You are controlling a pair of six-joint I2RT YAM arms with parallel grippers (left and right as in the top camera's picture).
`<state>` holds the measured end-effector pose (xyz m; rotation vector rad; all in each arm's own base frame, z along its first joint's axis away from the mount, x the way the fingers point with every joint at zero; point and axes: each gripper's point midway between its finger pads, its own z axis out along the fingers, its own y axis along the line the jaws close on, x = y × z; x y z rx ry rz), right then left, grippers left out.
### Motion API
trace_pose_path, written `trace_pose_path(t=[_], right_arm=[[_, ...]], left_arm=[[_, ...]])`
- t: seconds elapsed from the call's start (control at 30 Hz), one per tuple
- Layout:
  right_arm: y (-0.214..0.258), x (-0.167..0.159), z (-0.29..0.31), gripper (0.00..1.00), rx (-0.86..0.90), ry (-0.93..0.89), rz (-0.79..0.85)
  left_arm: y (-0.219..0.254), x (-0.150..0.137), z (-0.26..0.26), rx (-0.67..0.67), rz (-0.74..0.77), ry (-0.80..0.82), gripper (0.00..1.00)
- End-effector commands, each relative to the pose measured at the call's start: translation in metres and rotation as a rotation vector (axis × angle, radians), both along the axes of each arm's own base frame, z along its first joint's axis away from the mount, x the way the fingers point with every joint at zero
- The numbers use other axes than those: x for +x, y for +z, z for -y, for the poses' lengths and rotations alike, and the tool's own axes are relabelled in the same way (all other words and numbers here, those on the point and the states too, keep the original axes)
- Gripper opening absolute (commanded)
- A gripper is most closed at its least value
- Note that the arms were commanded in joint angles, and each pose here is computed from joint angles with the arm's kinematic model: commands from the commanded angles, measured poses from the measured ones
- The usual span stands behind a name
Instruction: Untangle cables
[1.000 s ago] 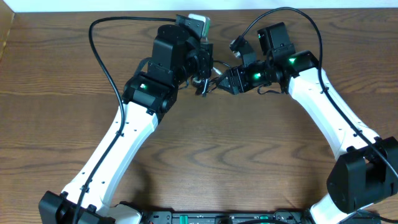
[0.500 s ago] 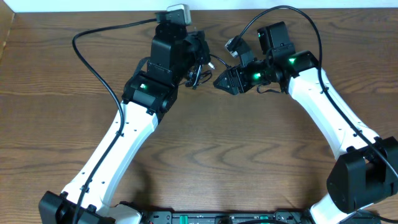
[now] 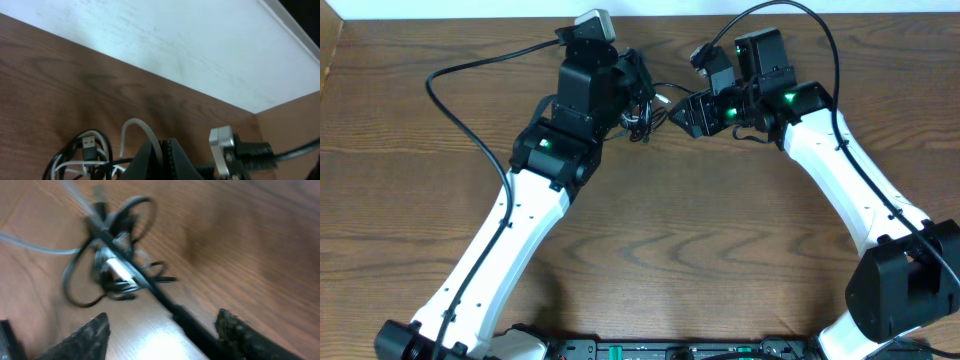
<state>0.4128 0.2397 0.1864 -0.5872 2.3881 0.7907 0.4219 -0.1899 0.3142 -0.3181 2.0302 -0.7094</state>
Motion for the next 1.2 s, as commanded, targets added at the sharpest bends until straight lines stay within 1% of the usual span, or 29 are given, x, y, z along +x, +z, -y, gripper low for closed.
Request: trace_pose_path(t=[0.0,0.07,0.17,0.27,0.33,0.43,0.47,0.5,0.67,0.77,0.9,0.93,0.97,1.0,1.03,1.1,1.17], right_arm=[[-0.005,0.005,0.007,0.57,-0.019,-0.043,-0.007],[-0.005,0.006,0.009,0.57,-0.019,-0.047,-0.007],[-0.004,0.008,0.01,0.59,-0.019,-0.05,0.001],[-0.001,0.011,0.008,0.56,-0.011,-0.05,0.02],[0.0,0.012,0.008,0.56,-0.008,-0.05,0.028],[0.0,0.012,0.008,0.51,-0.008,-0.05,0.028],[0.0,0.012,0.008,0.51,-0.008,-0.05,0.029],[0.001,0.013,0.008,0.52,-0.008,-0.05,0.029],[0.001,0.013,0.008,0.53,-0.008,-0.049,0.034],[0.0,0.015,0.011,0.58,-0.031,-0.049,0.053],[-0.003,0.02,0.017,0.6,-0.071,-0.072,0.073],[-0.003,0.02,0.017,0.52,-0.076,-0.066,0.077],[-0.003,0.019,0.017,0.48,-0.077,-0.065,0.075],[-0.004,0.019,0.017,0.47,-0.078,-0.065,0.073],[-0.004,0.019,0.018,0.51,-0.079,-0.065,0.072],[-0.004,0.019,0.018,0.75,-0.081,-0.061,0.076],[-0.004,0.019,0.018,0.72,-0.091,-0.045,0.091]], left_arm=[[0.025,-0.005,-0.005,-0.018,0.04,0.012,0.08],[0.02,-0.007,-0.005,-0.007,0.019,0.009,0.08],[0.015,-0.009,-0.006,0.002,0.0,0.009,0.08],[0.014,-0.009,-0.006,0.003,-0.006,0.006,0.08],[0.014,-0.009,-0.006,0.003,-0.006,0.006,0.08],[0.014,-0.011,-0.003,-0.004,-0.009,-0.011,0.07],[0.014,-0.011,-0.001,-0.009,-0.01,-0.022,0.08],[0.014,-0.012,0.001,-0.014,-0.013,-0.035,0.08],[0.016,-0.016,0.009,-0.035,-0.016,-0.08,0.08],[0.021,-0.019,0.014,-0.055,-0.007,-0.115,0.08],[0.031,-0.025,0.016,-0.076,0.013,-0.138,0.08],[0.035,-0.027,0.016,-0.078,0.021,-0.138,0.08],[0.036,-0.028,0.015,-0.08,0.024,-0.138,0.08],[0.038,-0.029,0.015,-0.082,0.028,-0.138,0.08],[0.039,-0.03,0.015,-0.084,0.03,-0.142,0.08],[0.042,-0.033,0.018,-0.094,0.032,-0.162,0.08],[0.044,-0.035,0.019,-0.099,0.034,-0.175,0.08]])
